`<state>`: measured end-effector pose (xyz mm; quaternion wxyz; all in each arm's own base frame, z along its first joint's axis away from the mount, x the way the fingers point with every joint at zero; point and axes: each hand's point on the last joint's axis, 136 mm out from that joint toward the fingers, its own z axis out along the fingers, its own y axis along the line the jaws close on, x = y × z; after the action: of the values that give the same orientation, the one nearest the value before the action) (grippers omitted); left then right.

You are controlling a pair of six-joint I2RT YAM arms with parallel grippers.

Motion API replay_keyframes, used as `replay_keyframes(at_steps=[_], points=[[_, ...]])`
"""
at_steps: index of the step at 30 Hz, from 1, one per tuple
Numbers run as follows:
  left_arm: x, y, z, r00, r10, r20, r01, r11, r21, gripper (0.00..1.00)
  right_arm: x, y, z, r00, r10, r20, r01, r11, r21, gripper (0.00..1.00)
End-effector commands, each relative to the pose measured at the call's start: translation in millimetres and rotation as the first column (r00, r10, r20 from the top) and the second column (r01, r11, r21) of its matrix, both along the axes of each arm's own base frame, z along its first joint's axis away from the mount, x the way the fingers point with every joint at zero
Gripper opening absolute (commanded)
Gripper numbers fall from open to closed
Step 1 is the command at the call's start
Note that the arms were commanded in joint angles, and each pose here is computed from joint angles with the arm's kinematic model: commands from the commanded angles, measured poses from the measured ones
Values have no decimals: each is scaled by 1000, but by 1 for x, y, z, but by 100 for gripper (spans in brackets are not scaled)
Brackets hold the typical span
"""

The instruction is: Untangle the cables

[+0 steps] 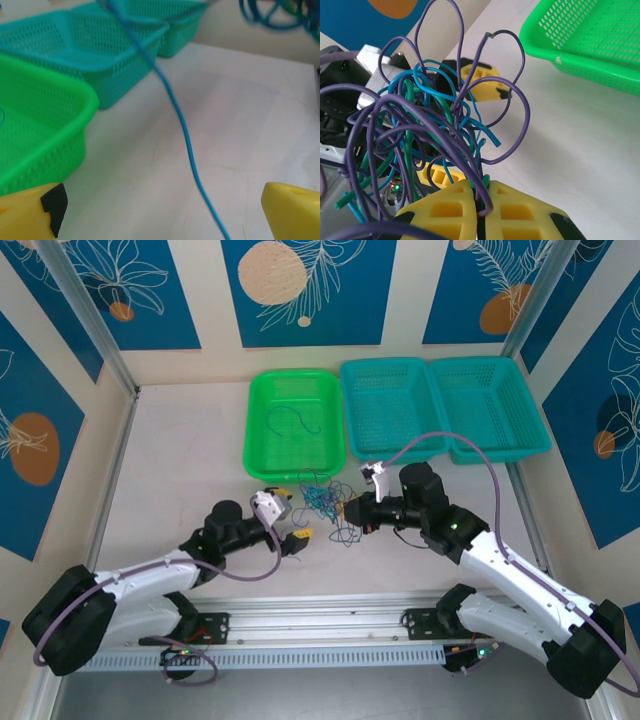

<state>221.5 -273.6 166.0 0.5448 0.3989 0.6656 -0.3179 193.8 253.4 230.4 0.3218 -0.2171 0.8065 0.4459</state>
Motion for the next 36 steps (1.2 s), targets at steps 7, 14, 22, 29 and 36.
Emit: replay_keyframes(at_steps=[7, 14, 22, 29, 36], points=[[25, -22, 47, 993, 42, 107, -32, 995, -94, 77, -12, 10, 26, 997, 80, 17, -81, 989, 120, 0], [34, 6, 59, 975, 207, 84, -191, 967, -168, 0, -7, 1, 5, 999, 15, -30, -13, 998, 69, 0], [46, 75, 66, 850, 524, -51, -523, 832, -184, 0, 14, -41, -82, 955, -268, -127, 250, 958, -141, 8], [36, 122, 69, 761, 645, -74, -646, 742, -180, 0, 22, -124, -164, 705, -683, -194, 538, 692, -482, 9], [34, 159, 66, 646, 759, -79, -764, 640, -85, 0, 22, -190, -192, 347, -893, -285, 686, 449, -572, 14]])
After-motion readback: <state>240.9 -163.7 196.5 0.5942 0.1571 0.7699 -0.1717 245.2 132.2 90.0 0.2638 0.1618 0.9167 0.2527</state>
